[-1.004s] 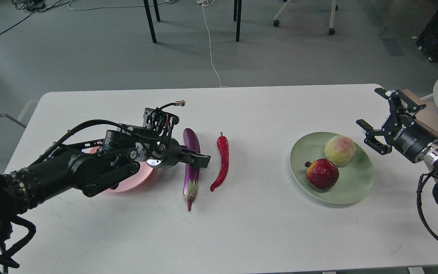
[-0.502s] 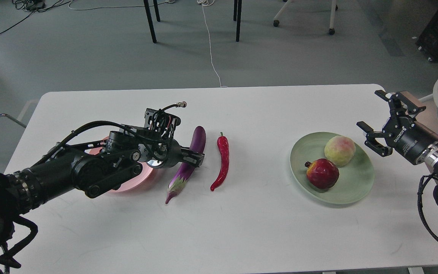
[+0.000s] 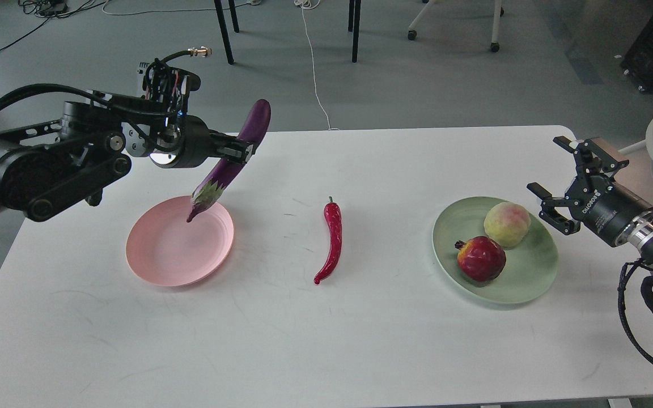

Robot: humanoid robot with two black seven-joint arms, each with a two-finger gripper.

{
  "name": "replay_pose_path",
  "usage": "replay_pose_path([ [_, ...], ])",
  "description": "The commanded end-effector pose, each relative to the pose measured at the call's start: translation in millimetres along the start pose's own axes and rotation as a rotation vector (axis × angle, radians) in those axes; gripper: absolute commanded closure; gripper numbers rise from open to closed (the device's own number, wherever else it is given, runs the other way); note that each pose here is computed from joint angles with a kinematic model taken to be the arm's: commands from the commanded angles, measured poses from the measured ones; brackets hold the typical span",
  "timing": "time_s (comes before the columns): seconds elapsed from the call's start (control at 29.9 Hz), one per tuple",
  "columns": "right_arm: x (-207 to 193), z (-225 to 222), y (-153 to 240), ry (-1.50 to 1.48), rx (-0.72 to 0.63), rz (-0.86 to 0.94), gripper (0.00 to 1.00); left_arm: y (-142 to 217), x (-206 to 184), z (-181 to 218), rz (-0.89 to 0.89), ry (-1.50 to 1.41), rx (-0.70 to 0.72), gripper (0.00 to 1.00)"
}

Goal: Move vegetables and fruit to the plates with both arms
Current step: 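Lift the eggplant and lay it on the pink plate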

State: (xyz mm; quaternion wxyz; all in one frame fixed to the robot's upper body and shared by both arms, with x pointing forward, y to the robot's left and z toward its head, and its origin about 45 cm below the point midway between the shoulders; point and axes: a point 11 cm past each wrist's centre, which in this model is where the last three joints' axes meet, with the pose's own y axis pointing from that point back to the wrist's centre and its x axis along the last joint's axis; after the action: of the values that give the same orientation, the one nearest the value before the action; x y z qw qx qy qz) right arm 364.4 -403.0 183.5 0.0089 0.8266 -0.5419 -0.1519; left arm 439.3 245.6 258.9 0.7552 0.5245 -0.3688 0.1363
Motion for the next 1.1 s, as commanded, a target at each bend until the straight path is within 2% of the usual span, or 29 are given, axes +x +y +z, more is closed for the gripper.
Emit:
replay_pose_path([
  [0.0, -1, 2, 0, 0.001, -0.005, -0.003, 0.02, 15, -44, -39, -0.087, 0.020, 0.078, 0.85],
  [0.27, -3, 4, -1, 0.000, -0.009, -0.008, 0.02, 23, -108, -73, -0.198, 0.088, 0.145, 0.84],
  [0.43, -2, 4, -1, 0.001, -0.009, -0.006, 0.02, 26, -116, -79, -0.209, 0.101, 0.154, 0.78],
  [0.57, -2, 4, -1, 0.001, -0.009, -0.006, 0.02, 24, -114, -77, -0.205, 0.105, 0.149, 0.67],
  [0.67, -2, 4, -1, 0.001, -0.011, -0.007, 0.02, 22, -116, -76, -0.210, 0.107, 0.146, 0.64],
  [0.84, -2, 4, 0, 0.002, -0.011, -0.008, 0.02, 22, -117, -76, -0.212, 0.107, 0.138, 0.39],
  [0.9, -2, 4, 0, 0.002, -0.011, -0.008, 0.02, 22, -118, -74, -0.212, 0.107, 0.122, 0.34],
  [1.0, -3, 2, -1, 0.001, -0.005, -0.008, 0.02, 23, -117, -76, -0.210, 0.109, 0.125, 0.20],
  [1.07, -3, 3, -1, 0.001, -0.007, -0.008, 0.02, 25, -116, -79, -0.208, 0.108, 0.131, 0.16],
])
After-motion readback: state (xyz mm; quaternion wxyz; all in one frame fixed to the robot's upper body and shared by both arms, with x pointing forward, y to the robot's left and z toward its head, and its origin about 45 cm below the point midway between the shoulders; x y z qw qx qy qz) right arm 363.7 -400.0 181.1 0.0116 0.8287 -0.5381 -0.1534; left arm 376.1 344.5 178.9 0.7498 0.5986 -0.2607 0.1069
